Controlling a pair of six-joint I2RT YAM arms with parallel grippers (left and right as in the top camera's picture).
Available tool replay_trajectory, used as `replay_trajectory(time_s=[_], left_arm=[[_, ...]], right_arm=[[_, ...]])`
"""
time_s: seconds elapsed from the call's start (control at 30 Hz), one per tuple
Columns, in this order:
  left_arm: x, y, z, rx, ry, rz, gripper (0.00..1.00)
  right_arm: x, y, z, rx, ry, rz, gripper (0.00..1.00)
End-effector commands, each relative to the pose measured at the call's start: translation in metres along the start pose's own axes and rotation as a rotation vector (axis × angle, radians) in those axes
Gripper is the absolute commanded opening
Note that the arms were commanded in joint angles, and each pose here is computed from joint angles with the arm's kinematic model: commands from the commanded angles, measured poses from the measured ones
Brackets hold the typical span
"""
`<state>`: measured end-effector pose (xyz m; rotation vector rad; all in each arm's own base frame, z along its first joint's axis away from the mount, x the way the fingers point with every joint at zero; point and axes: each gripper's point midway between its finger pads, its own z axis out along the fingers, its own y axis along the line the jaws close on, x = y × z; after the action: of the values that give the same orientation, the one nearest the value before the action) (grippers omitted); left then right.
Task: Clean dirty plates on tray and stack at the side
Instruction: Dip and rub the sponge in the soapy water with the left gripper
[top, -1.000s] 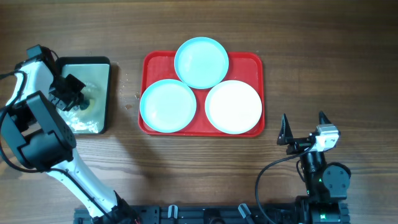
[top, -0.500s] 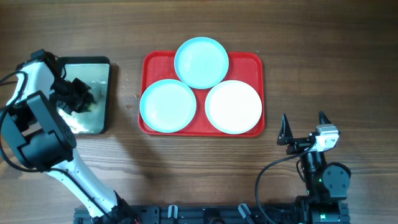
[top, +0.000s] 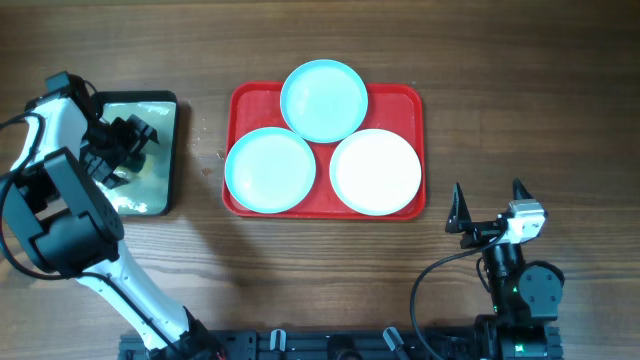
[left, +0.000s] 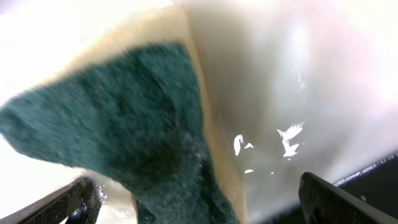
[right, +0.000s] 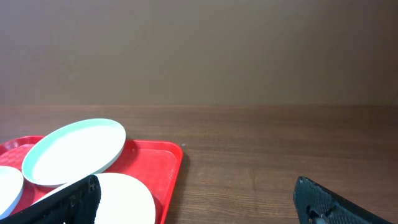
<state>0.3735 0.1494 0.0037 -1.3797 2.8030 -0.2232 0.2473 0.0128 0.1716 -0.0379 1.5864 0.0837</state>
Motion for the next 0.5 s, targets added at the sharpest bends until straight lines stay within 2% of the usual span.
replay_trajectory(time_s=[0.0, 0.03, 0.07, 0.1, 0.13, 0.23, 0.3, 0.47], left_arm=[[0.002, 0.015, 0.024, -0.053, 0.025, -0.007, 1.00], [0.002, 0.014, 0.024, -0.053, 0.024, -0.007, 1.00], [0.002, 0.014, 0.024, -0.053, 0.024, -0.007, 0.92], [0.002, 0.014, 0.024, -0.053, 0.025, -0.007, 0.76], [0.002, 0.014, 0.024, -0.053, 0.025, -0.007, 0.65], [0.003, 0.015, 0.024, -0.055, 0.030, -0.008, 0.25], [0.004, 0.015, 0.024, -0.056, 0.032, -0.008, 0.05], [0.003, 0.013, 0.009, -0.057, 0.033, -0.008, 0.04]], right_arm=[[-0.002, -0.001, 0.000, 0.007, -0.009, -0.001, 1.00], [-0.002, -0.001, 0.000, 0.007, -0.009, 0.000, 1.00], [-0.002, -0.001, 0.000, 0.007, -0.009, 0.000, 1.00], [-0.002, -0.001, 0.000, 0.007, -0.009, -0.001, 1.00], [-0.002, -0.001, 0.000, 0.007, -0.009, -0.001, 1.00], [-0.002, -0.001, 0.000, 0.007, -0.009, -0.001, 1.00], [-0.002, -0.001, 0.000, 0.007, -0.009, -0.001, 1.00], [-0.002, -0.001, 0.000, 0.007, -0.009, -0.001, 1.00]])
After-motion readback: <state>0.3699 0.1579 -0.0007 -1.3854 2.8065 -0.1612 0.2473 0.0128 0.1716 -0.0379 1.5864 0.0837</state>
